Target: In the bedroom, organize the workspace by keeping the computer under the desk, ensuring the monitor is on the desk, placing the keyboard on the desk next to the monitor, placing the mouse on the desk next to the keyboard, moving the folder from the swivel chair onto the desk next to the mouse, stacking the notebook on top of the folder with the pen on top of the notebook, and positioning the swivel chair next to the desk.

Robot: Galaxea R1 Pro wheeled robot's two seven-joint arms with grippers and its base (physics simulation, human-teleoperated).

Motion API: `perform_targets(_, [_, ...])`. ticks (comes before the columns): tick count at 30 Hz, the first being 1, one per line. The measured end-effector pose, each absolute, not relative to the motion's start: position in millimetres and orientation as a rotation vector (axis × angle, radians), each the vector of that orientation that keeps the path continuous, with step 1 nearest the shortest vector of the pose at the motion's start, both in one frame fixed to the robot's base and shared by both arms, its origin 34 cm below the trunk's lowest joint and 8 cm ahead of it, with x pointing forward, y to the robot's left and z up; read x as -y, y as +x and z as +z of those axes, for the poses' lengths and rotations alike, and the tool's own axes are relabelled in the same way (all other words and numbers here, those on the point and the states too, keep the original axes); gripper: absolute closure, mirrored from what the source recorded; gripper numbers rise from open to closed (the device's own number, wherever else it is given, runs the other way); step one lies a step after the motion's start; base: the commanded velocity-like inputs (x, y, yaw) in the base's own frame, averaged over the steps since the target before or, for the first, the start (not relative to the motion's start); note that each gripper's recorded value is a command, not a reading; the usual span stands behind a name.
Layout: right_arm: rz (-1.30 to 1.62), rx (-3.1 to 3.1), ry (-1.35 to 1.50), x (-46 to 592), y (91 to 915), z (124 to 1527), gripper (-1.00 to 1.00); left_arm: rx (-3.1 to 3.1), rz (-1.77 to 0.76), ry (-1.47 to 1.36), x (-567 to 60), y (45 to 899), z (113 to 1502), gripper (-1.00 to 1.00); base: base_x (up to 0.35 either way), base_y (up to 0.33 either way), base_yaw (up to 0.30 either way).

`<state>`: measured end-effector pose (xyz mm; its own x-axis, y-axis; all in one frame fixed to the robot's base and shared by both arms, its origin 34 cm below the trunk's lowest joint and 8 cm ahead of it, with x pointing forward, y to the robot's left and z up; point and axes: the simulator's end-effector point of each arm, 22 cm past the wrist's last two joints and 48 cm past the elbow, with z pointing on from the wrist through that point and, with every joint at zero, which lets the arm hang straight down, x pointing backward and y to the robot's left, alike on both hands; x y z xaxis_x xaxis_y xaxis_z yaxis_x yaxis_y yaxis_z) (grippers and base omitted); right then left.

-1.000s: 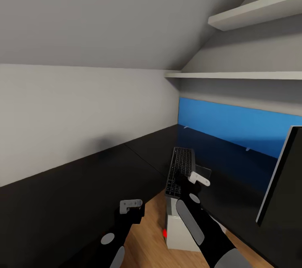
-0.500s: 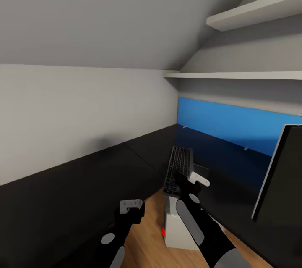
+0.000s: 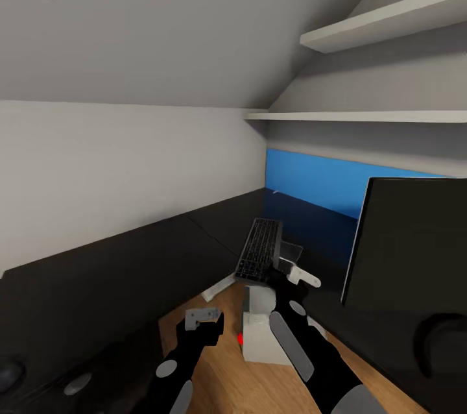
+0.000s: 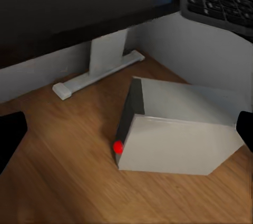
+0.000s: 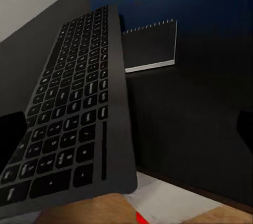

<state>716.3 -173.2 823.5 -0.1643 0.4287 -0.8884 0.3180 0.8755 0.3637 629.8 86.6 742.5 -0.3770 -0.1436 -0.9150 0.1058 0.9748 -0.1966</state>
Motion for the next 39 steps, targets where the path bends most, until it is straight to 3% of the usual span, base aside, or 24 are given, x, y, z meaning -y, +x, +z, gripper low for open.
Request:
perform_targets(12, [0.112, -1.779, 0.521, 159.4, 713.8, 820.3, -1.0, -1.94, -0.264, -0.028, -87.1, 629.7, 742.4, -1.0, -0.246, -0.048, 0.0])
perform_targets(26, [0.293, -1.848, 0.299, 103.6, 713.4, 783.2, -1.0, -1.914, -0.272, -0.042, -88.5, 632.7, 753.4, -1.0, -0.021, -0.001, 0.0])
perform_targets(39, [0.415, -1.886, 0.382, 93.1, 706.1, 745.8, -1.0, -1.857, -0.368, -0.129, -98.0, 634.8, 766.3, -1.0, 0.0, 0.0, 0.0])
